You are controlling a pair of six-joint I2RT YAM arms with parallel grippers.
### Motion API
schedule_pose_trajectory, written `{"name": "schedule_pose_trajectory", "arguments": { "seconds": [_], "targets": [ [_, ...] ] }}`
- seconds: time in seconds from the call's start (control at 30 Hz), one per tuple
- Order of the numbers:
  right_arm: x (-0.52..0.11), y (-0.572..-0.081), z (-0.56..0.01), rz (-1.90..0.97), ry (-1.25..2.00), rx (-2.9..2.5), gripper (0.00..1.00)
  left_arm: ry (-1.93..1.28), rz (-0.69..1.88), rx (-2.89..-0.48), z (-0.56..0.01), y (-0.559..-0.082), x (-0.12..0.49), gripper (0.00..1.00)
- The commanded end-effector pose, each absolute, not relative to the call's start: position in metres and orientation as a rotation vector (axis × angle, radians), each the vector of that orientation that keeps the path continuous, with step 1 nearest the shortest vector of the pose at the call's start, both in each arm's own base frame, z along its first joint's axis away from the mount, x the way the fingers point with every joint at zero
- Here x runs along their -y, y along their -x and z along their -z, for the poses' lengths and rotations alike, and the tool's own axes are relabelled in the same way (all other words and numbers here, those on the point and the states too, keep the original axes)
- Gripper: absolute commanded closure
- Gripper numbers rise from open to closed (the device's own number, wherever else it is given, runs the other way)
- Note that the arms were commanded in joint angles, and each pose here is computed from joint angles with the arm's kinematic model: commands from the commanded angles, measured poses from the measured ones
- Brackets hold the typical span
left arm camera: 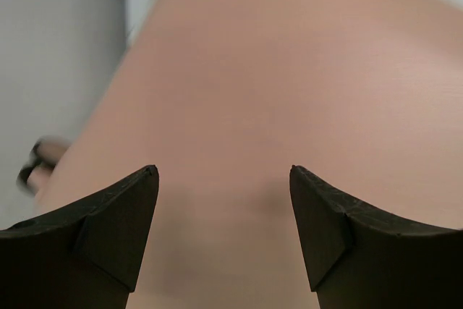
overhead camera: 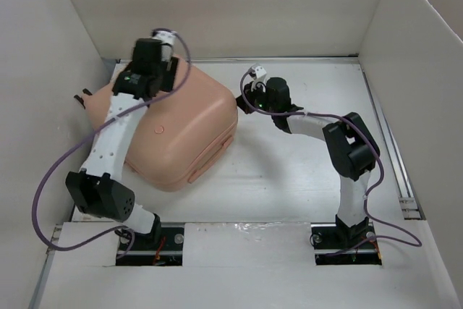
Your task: Pack the luggage
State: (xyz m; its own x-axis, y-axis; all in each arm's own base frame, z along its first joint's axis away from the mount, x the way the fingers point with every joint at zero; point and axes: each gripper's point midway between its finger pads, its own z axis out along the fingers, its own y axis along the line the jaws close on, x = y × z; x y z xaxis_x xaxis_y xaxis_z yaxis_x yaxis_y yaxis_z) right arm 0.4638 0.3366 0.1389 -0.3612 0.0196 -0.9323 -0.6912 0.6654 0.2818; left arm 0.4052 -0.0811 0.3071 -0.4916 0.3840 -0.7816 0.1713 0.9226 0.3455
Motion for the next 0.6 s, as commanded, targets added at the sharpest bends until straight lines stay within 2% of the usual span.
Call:
{"name": "schedule_pose_trajectory", "arguments": {
  "seconds": [0.0,0.07,0.2,0.37,0.5,0.57],
  "targets": [
    [-0.324,-0.475,-0.131,-0.718,0.49,-1.817,1.0,0.034,-0.321,-2.138,-0.321,-0.38,-0.021,0.31],
    [-0.324,-0.475,-0.131,-0.718,0.49,-1.817,1.0,0.26,-0.372,-2.133,-0.319,-0.355,-0.094,0.33],
    [-0.329,-0.471,-0.132,-0.733,0.506,-1.815,1.0,0.563,-0.408,-2.16,-0.279,-0.3,-0.181,0.39],
    [-0.334,-0.465,-0.134,-0.748,0.52,-1.805,1.0,0.57,-0.423,-2.305,-0.193,-0.273,-0.191,0.4],
    [-0.339,-0.459,-0.138,-0.773,0.527,-1.79,1.0,0.594,-0.385,-2.433,-0.12,-0.293,-0.204,0.45],
    [-0.338,-0.455,-0.145,-0.782,0.516,-1.774,1.0,0.481,-0.369,-2.446,-0.109,-0.319,-0.199,0.45]
  ]
}}
